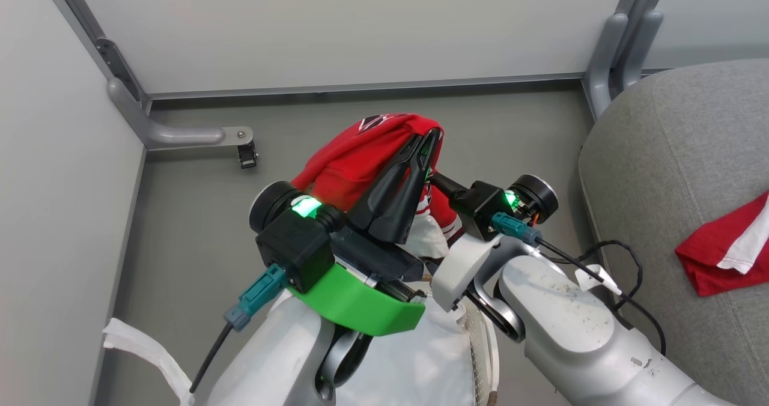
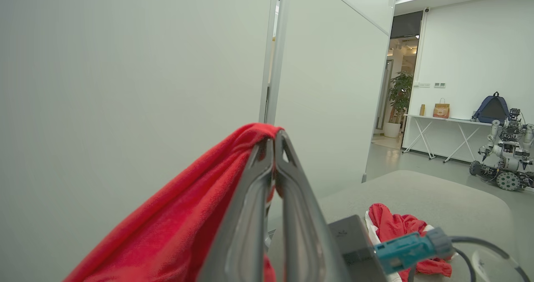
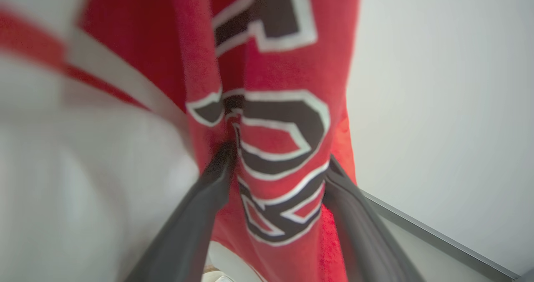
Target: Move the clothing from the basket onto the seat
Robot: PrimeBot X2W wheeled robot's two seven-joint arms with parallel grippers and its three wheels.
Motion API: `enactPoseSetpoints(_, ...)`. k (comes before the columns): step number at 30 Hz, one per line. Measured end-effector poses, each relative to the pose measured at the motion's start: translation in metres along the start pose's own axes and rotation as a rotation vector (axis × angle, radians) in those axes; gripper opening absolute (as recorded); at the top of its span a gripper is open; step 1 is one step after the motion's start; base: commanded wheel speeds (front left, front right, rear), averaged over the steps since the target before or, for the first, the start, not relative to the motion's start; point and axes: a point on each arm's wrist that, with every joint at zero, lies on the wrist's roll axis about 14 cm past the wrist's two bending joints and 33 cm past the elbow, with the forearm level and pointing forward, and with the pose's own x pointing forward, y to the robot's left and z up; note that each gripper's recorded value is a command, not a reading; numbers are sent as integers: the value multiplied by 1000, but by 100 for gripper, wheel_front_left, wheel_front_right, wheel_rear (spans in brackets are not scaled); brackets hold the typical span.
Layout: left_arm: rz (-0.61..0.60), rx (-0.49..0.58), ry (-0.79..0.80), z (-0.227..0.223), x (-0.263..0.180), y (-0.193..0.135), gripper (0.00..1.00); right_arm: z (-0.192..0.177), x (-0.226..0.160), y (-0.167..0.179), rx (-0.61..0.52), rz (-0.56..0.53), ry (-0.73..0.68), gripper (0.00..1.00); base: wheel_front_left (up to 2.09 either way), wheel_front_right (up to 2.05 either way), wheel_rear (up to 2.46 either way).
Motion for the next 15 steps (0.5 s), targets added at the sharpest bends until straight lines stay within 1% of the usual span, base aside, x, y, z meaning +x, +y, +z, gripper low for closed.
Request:
enactPoseSetpoints(4,6,-4,10,-4,-1,3,0,0,4,-3,21,-7,-1,0,0,0,0)
enactPoseSetpoints(10,27,-9,50,-19,-2,12,0,1,2,-21,46,-63,-14,0,0,0,0)
enactPoseSetpoints(11,31,-12,68,-25,-3,13,33,1,0,-25,50,-78,-17,0,0,0,0)
enactPoseSetpoints(12,31,-14,72,-27,-2,13,82,0,-3,-30,55,-95,-17,0,0,0,0)
enactPoseSetpoints(13,32,-15,80,-30,-2,14,100,1,-4,-33,58,-108,-19,0,0,0,0)
enactPoseSetpoints(15,31,-18,101,-39,-2,15,100,2,-10,-44,63,-145,-28,0,0,0,0)
